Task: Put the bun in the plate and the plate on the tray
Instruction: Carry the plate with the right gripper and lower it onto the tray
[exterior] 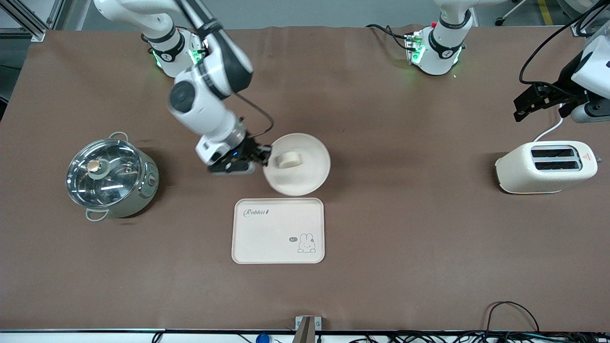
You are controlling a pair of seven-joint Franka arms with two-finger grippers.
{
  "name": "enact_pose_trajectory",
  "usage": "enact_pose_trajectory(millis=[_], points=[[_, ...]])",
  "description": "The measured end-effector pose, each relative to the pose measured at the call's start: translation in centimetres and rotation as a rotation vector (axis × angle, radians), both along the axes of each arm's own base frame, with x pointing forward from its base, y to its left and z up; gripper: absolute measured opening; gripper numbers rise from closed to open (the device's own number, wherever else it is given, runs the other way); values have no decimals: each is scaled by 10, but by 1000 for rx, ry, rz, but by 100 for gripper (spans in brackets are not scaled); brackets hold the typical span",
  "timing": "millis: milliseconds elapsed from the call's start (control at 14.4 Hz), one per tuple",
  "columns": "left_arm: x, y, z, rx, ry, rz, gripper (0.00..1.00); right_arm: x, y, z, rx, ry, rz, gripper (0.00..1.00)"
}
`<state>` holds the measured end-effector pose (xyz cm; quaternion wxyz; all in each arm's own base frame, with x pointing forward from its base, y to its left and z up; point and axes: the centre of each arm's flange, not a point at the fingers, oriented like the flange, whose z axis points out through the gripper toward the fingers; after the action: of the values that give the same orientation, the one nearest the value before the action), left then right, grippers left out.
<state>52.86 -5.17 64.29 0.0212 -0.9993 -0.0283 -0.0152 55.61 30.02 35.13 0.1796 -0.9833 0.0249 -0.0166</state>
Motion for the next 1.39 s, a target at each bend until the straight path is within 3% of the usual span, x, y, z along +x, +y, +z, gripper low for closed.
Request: enact_pose_trajectory(millis=[277,762,1109,1386], points=[[0,0,1,0,-2,0,100,60,-45,-49,-7,-10,41,4],[0,0,2,0,-4,0,100,123,-31,-124,51,-29,49,4],[0,0,1,0,-4,0,100,144,-38,-165,50,-19,30,4],[0,-1,3,-1,-8,-2,100,152,-46,-160,62,-18,25,7]])
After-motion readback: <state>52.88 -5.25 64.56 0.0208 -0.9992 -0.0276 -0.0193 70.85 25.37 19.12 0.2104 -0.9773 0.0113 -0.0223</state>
